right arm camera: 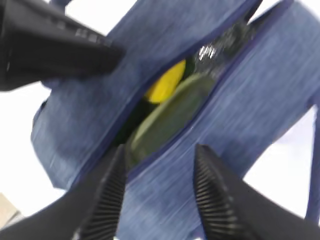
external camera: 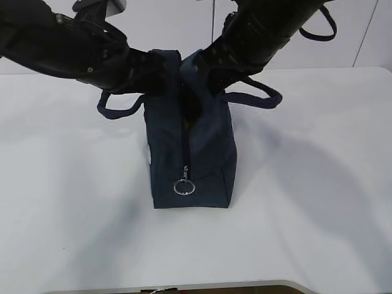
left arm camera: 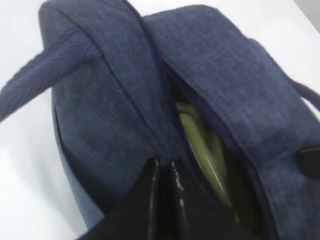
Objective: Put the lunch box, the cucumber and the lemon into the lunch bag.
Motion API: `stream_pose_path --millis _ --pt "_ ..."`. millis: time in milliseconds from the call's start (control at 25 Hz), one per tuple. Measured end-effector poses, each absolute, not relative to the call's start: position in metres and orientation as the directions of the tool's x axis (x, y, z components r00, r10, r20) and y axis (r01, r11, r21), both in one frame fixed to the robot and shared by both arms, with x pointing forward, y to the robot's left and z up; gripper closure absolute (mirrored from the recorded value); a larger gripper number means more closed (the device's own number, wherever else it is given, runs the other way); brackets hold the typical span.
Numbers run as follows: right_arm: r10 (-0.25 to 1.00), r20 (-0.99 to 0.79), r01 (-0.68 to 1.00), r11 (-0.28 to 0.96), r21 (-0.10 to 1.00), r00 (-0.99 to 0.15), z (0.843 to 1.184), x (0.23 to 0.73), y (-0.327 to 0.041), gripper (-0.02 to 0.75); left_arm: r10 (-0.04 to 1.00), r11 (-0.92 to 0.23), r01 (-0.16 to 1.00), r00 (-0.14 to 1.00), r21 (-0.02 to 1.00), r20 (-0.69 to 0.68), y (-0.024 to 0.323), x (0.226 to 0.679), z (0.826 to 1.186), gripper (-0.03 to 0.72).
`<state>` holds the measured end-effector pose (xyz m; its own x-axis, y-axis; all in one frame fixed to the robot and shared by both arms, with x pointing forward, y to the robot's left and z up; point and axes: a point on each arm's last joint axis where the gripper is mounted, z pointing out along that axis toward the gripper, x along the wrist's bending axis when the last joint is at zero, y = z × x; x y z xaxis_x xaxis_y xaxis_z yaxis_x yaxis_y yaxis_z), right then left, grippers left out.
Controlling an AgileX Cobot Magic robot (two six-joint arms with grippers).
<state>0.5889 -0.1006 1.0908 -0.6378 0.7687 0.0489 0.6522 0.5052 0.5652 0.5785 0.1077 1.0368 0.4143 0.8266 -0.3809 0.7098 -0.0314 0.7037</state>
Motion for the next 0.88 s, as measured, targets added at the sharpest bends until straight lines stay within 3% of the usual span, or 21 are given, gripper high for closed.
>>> stream_pose_path --millis 240,320,520,880 --pt "0.755 0.048 0.635 0.513 0.577 -0.654 1.107 0.589 -0.099 0.413 0.829 -0.032 0.719 0.407 0.694 -0.384 0.107 0.580 1.031 0.701" --pt "0.750 0.053 0.643 0.527 0.556 -0.660 1.108 0.586 -0.100 0.371 0.829 -0.032 0.720 0.407 0.693 -0.384 0.107 0.581 1.031 0.701" --pt "0.735 0.065 0.651 0.552 0.522 -0.675 1.110 0.581 -0.102 0.348 0.829 -0.031 0.721 0.406 0.692 -0.385 0.107 0.581 1.031 0.701" --pt "0.652 0.070 0.555 0.579 0.597 -0.755 1.148 0.549 -0.110 0.346 0.829 -0.031 0.720 0.406 0.693 -0.385 0.107 0.581 1.031 0.701"
